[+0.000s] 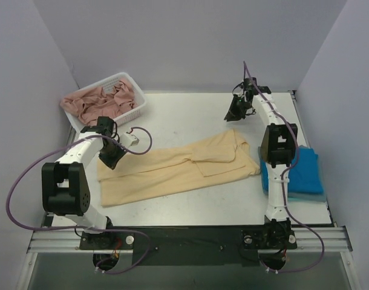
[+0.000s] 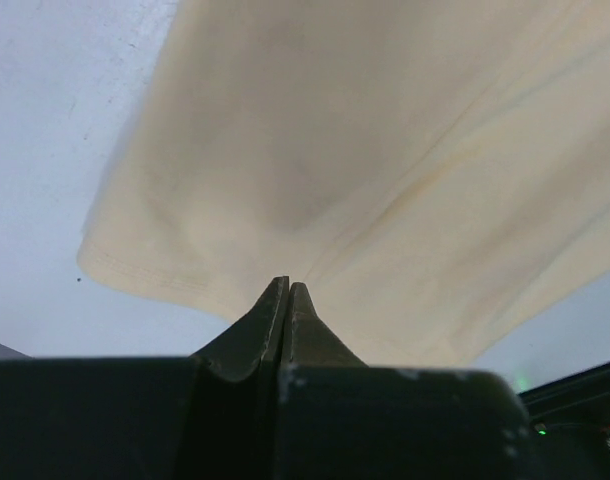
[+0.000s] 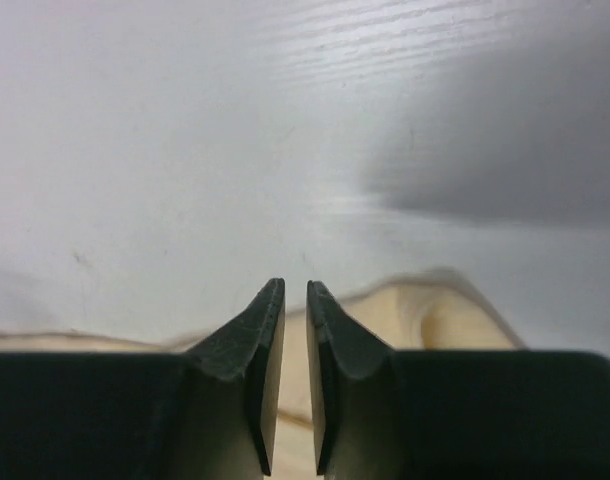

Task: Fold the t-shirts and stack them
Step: Rotate the tshirt 90 degrees

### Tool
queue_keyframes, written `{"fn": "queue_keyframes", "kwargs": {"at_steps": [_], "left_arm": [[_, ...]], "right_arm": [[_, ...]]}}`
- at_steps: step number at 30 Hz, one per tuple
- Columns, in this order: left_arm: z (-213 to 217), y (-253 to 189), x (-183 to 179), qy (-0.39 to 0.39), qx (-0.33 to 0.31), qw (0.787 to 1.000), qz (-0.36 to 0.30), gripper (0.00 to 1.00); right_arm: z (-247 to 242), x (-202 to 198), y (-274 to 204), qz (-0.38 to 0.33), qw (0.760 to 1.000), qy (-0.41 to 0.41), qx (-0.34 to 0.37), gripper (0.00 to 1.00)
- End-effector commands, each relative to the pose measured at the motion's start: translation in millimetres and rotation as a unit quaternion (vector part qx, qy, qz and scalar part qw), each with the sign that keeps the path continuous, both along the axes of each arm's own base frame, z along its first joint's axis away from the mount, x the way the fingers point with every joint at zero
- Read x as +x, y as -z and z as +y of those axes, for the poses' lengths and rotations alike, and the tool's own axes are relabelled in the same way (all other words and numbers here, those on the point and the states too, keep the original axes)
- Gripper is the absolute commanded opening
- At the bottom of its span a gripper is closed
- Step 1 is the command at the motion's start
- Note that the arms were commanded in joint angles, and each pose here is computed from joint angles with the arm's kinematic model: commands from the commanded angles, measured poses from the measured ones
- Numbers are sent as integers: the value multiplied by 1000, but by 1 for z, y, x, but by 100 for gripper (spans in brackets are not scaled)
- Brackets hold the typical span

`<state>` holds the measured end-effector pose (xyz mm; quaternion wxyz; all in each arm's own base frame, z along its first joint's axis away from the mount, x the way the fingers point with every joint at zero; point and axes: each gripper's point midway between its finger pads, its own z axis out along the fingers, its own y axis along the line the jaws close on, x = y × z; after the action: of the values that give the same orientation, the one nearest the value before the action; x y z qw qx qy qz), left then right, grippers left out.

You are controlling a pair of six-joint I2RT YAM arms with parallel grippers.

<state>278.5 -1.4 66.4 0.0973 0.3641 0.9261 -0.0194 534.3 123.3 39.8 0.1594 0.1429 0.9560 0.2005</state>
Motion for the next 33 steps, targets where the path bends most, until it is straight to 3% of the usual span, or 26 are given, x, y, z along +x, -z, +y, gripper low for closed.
{"fn": "queue_keyframes", "kwargs": {"at_steps": [1, 2, 4, 5, 7, 10, 15, 19, 23, 25, 26, 27, 28, 33], "left_arm": [[22, 17, 23, 16, 50, 998, -28, 0], [21, 17, 27, 19, 49, 998, -37, 0], [14, 15, 25, 30, 28, 998, -40, 15], [11, 11, 23, 34, 19, 999, -38, 31], [-3, -1, 21, 50, -23, 997, -47, 43], [5, -22, 25, 53, -33, 995, -78, 55], [12, 5, -10, 130, -35, 991, -27, 60], [15, 26, -19, 138, -26, 990, -16, 61], [31, 44, -1, 106, 22, 993, -46, 58], [33, 46, 0, 84, 27, 995, -48, 40], [32, 44, 0, 82, 23, 995, -47, 18], [28, 42, -5, 84, 11, 996, -37, 9], [27, 40, -7, 86, 6, 996, -34, 0], [19, 39, -50, 119, -20, 992, 32, 0]], "right_arm": [[-29, -12, -100, -110, 993, -5, -31, 17], [-35, -20, -113, -123, 991, -10, -46, 26], [-47, -41, -93, -96, 992, -12, -81, 33], [-52, -50, -77, -73, 993, -12, -92, 34], [-51, -59, -63, -47, 995, -15, -91, 35], [-51, -68, -31, 6, 996, -11, -91, 36], [-37, -72, 3, 47, 996, -28, -67, 38], [-32, -76, 23, 70, 995, -30, -61, 38], [-36, -70, 31, 74, 995, -20, -66, 30], [-34, -64, 28, 68, 996, -19, -56, 11], [-32, -60, 25, 60, 997, -20, -52, 7], [-32, -56, 25, 56, 997, -20, -51, 0], [-30, -50, 20, 46, 998, -20, -48, 0], [-37, 1, 13, -7, 999, 39, -21, 0]]}}
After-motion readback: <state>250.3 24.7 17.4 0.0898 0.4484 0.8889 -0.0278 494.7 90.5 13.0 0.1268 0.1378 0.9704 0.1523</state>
